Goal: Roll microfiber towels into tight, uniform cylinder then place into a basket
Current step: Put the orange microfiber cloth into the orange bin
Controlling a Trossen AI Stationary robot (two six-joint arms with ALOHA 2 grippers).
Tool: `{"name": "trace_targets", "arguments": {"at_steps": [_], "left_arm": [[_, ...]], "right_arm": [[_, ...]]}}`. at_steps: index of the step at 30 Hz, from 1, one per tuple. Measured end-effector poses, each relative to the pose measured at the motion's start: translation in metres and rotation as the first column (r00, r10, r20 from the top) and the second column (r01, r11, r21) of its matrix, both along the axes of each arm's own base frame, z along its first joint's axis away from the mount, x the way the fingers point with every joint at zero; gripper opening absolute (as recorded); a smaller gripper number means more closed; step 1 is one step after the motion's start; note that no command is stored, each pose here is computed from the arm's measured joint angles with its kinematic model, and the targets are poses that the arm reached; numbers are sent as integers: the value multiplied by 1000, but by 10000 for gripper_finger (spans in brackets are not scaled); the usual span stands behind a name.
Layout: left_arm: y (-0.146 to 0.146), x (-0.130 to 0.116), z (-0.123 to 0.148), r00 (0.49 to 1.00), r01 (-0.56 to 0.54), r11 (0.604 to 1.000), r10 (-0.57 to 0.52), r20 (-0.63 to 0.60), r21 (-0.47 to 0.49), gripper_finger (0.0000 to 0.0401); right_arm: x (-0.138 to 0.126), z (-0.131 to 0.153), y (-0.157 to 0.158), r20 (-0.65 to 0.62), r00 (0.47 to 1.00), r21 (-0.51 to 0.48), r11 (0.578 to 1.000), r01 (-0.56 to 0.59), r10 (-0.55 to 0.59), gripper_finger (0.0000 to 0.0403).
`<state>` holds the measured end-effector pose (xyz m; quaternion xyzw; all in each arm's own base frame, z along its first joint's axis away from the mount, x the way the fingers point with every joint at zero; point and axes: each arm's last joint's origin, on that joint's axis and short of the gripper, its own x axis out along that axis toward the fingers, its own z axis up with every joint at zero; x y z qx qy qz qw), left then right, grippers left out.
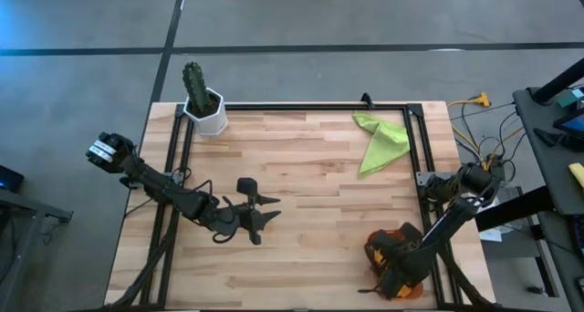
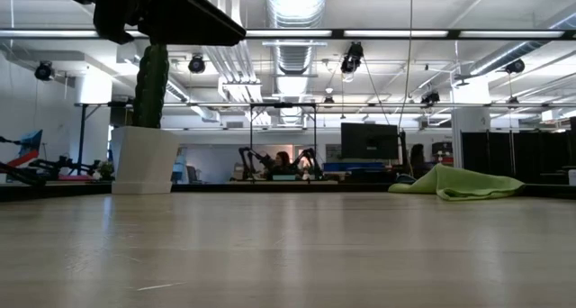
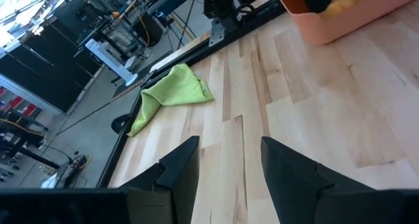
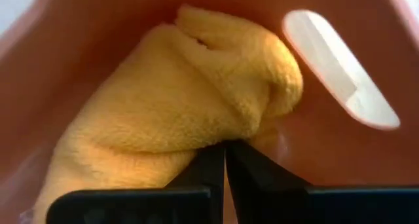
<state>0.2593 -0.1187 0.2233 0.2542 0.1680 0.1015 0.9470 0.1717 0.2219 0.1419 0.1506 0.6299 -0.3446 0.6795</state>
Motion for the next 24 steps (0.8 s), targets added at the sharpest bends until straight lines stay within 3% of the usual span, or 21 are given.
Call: {"name": "trace_targets", "arguments": {"at_steps": [5,13,17,21,24], "left_arm": [[0,0,0,1000,-2,1000,2,1,-5,148],[0,0,0,1000,-2,1000,2,2,-7,147],[0,0,0,1000,-2,1000,2,2,-7,148],[0,0,0,1000,-2,1000,2,1,-7,148],[0,0,0,1000,-2,1000,2,1,-7,148]], "right_arm": [[0,10,0,-21,1000,-27,1000,-1,0,9],[9,66,12,-27,1000,-38,999,-3,2,9],[19,86,22,99,995,-4,1000,-18,18,9],[30,88,32,237,969,35,996,-84,74,9],[30,78,34,191,979,71,994,-89,74,9]]}}
